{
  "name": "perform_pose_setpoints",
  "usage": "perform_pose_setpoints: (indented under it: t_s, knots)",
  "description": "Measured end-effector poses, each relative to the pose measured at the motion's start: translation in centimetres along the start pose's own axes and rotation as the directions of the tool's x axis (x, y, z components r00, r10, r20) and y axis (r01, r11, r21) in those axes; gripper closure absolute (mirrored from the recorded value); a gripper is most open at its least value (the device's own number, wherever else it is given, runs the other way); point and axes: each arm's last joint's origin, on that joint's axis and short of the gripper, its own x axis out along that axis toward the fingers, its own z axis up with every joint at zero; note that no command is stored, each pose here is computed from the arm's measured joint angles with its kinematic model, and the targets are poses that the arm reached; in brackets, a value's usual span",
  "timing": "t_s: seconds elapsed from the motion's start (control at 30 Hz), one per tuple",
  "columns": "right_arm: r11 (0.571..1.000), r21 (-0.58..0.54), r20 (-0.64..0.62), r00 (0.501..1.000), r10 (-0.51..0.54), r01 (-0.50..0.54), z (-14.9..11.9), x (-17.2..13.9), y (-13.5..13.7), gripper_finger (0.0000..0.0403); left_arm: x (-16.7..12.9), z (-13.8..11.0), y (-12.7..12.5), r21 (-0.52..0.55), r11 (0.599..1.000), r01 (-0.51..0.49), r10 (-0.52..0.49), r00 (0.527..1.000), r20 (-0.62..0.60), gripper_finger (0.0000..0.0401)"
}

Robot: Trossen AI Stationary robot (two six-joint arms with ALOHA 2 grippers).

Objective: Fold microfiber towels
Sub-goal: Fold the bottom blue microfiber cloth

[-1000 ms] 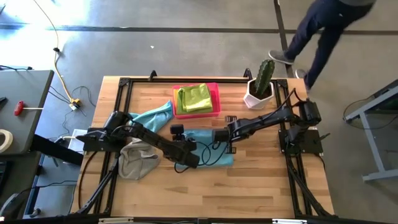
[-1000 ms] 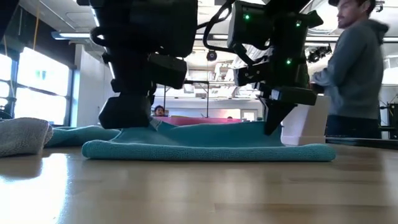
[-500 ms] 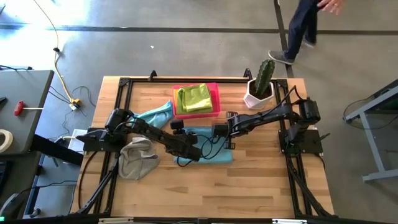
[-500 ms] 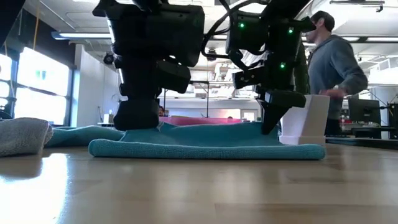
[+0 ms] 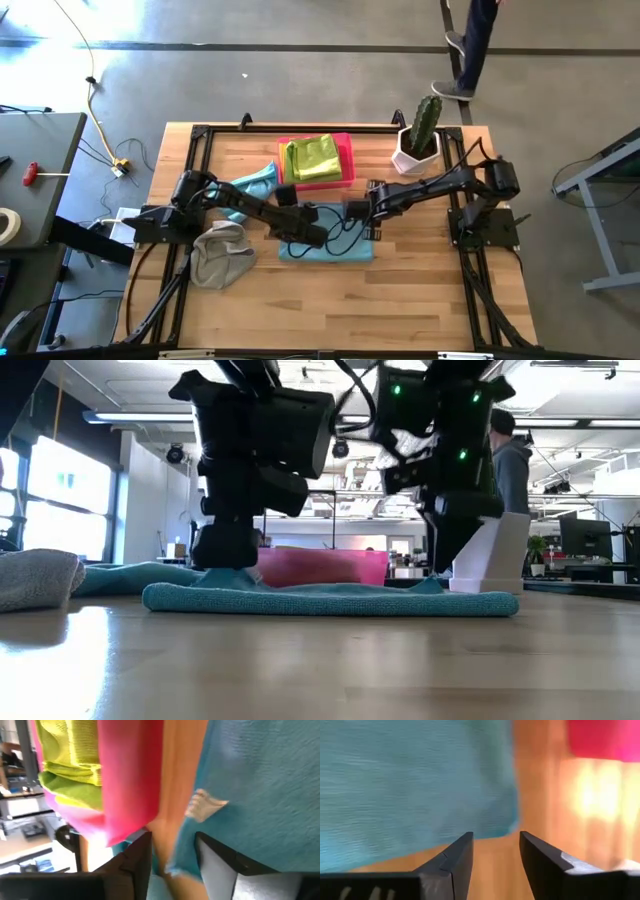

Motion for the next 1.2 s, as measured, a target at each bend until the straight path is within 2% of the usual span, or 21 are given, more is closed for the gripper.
perform_pose_setpoints:
  t_s: [0.13, 0.27, 0.33, 0.4, 0.47, 0.57, 0.73, 0.8, 0.9, 1.03, 1.2]
  knots:
    - [0.994, -0.024, 0.032, 0.993, 0.111, -0.111, 0.0, -0.7, 2.0, 0.0257, -0.7, 0.2, 0.8, 0.032, 0.999, -0.029, 0.029, 1.0, 0.001, 0.0256]
    - [0.986, -0.078, 0.093, 0.983, 0.156, -0.149, -0.6, -0.4, 4.5, 0.0258, -2.2, -0.1, 1.7, 0.066, 0.996, -0.059, 0.058, 0.998, 0.014, 0.0266]
    - [0.984, -0.08, 0.112, 0.98, 0.166, -0.158, -1.0, -0.2, 5.6, 0.0258, -2.8, -0.4, 1.6, 0.061, 0.998, -0.002, 0.001, 1.0, 0.008, 0.0272]
    - [0.984, -0.077, 0.118, 0.978, 0.172, -0.163, -1.7, 0.2, 6.3, 0.0258, -3.3, -0.3, 1.0, 0.044, 0.993, 0.106, -0.107, 0.994, 0.03, 0.0277]
    - [0.984, -0.08, 0.1, 0.981, 0.168, -0.16, -2.5, 0.7, 6.9, 0.0258, -3.7, -0.6, 0.0, 0.073, 0.977, 0.201, -0.205, 0.977, 0.051, 0.0281]
    - [0.983, -0.094, 0.093, 0.982, 0.164, -0.156, -3.3, 1.0, 7.6, 0.0258, -4.3, -0.2, -1.9, 0.083, 0.946, 0.314, -0.323, 0.935, 0.146, 0.0286]
    - [0.986, -0.104, 0.105, 0.985, 0.14, -0.129, -3.9, 0.8, 8.6, 0.0258, -4.8, 0.1, -3.8, 0.075, 0.92, 0.386, -0.391, 0.882, 0.262, 0.0286]
    - [0.984, -0.119, 0.112, 0.983, 0.145, -0.132, -4.1, 0.6, 9.1, 0.0258, -4.8, 0.0, -4.1, 0.062, 0.913, 0.403, -0.404, 0.874, 0.271, 0.0286]
    - [0.983, -0.112, 0.153, 0.975, 0.163, -0.147, -3.9, 0.5, 9.8, 0.0258, -4.5, -0.7, -4.4, 0.067, 0.899, 0.433, -0.437, 0.873, 0.216, 0.0286]
    - [0.976, -0.116, 0.22, 0.954, 0.204, -0.182, -3.6, 0.1, 10.8, 0.0258, -4.4, -2.1, -4.4, 0.132, 0.913, 0.387, -0.401, 0.91, 0.104, 0.0286]
    - [0.972, -0.155, 0.254, 0.944, 0.21, -0.174, -2.8, -1.4, 11.6, 0.0258, -4.2, -3.8, -3.4, 0.263, 0.945, 0.193, -0.201, 0.979, 0.007, 0.0286]
